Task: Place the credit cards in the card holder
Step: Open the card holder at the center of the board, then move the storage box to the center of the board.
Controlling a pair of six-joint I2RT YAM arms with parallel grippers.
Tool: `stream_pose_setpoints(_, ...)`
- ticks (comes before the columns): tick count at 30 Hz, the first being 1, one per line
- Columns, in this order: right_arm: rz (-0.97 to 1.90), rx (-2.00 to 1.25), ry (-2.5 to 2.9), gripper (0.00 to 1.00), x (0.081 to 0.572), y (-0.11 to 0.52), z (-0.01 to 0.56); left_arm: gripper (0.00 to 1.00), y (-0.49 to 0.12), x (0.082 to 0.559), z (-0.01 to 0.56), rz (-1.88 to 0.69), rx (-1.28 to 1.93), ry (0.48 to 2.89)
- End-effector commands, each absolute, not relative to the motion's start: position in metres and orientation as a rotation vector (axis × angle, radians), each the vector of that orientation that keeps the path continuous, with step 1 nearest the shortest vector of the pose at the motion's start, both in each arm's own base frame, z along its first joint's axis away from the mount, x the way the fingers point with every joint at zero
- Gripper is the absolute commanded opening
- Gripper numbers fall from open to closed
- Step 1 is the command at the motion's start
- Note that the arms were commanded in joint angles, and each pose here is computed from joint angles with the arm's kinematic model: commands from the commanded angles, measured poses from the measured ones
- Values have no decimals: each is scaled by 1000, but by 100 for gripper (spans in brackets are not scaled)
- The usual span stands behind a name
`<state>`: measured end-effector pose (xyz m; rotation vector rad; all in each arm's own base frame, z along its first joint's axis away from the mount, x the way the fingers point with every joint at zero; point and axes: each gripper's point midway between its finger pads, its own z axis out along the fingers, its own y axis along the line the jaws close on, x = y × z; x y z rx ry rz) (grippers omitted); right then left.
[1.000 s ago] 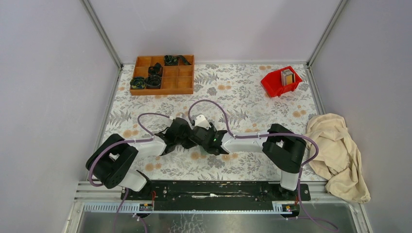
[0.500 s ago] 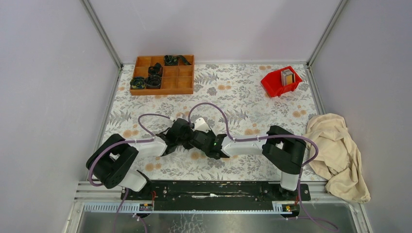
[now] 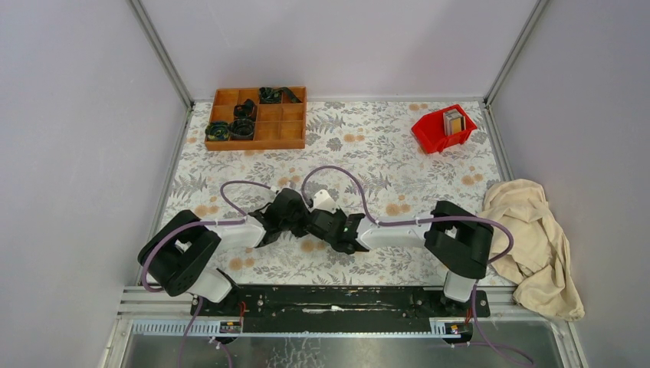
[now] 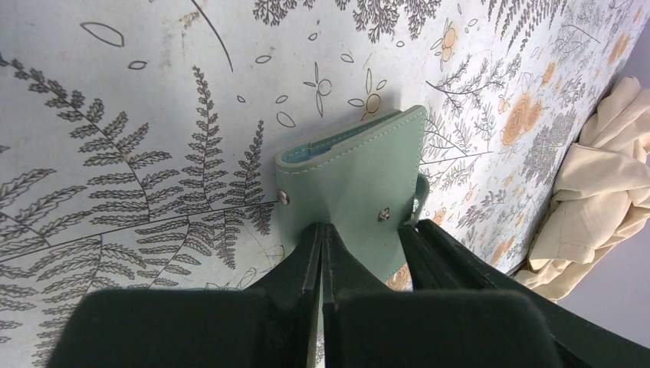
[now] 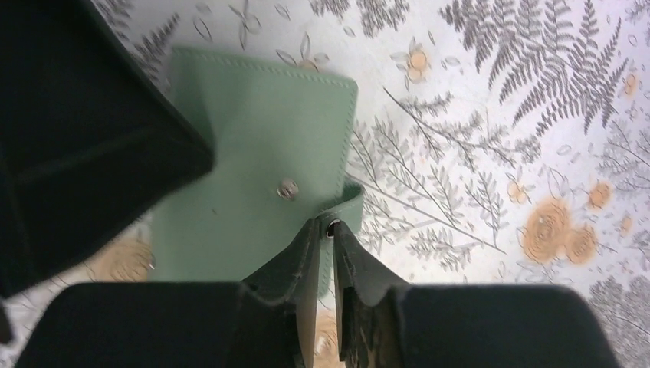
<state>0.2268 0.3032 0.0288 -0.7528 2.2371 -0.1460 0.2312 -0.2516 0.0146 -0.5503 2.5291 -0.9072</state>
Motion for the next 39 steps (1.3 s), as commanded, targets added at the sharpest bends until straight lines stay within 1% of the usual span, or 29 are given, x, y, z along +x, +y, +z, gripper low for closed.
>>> stream_pose_setpoints(1, -230, -801, 2269, 16, 216, 272, 38, 1, -197, 189, -48, -505, -615, 2735)
stream_pose_setpoints(9, -44, -591, 2354, 16, 226, 259, 59, 0, -193, 190, -47, -474, -642, 2723)
stream_pose_setpoints(12, -5, -498, 2381, 17, 236, 248, 65, 3, -193, 200, -35, -454, -619, 2692)
stream_pose_setpoints(16, -12, -458, 2388, 19, 245, 239, 68, 8, -197, 221, -13, -429, -556, 2638)
stream_pose_setpoints(17, -14, -451, 2391, 19, 246, 238, 67, 11, -198, 225, -8, -425, -537, 2628)
stream_pose_setpoints(19, -28, -434, 2381, 22, 250, 235, 70, 21, -201, 235, 3, -417, -502, 2607)
stream_pose_setpoints(21, -53, -383, 2346, 29, 263, 228, 82, 30, -207, 248, 21, -426, -468, 2564)
stream_pose_setpoints(23, -86, -320, 2314, 40, 284, 218, 97, 40, -210, 260, 39, -436, -439, 2512)
stream_pose_setpoints(24, -97, -279, 2302, 44, 297, 212, 105, 46, -211, 266, 49, -438, -429, 2484)
stream_pose_setpoints(27, -94, -173, 2285, 52, 333, 196, 125, 57, -218, 283, 76, -458, -364, 2418)
stream_pose_setpoints(30, -100, -69, 2280, 58, 366, 177, 136, 68, -228, 295, 99, -493, -306, 2369)
stream_pose_setpoints(32, -101, -6, 2281, 58, 387, 165, 140, 73, -238, 301, 112, -546, -251, 2339)
stream_pose_setpoints(39, -155, 241, 2276, 61, 460, 124, 134, 80, -262, 303, 138, -691, -95, 2270)
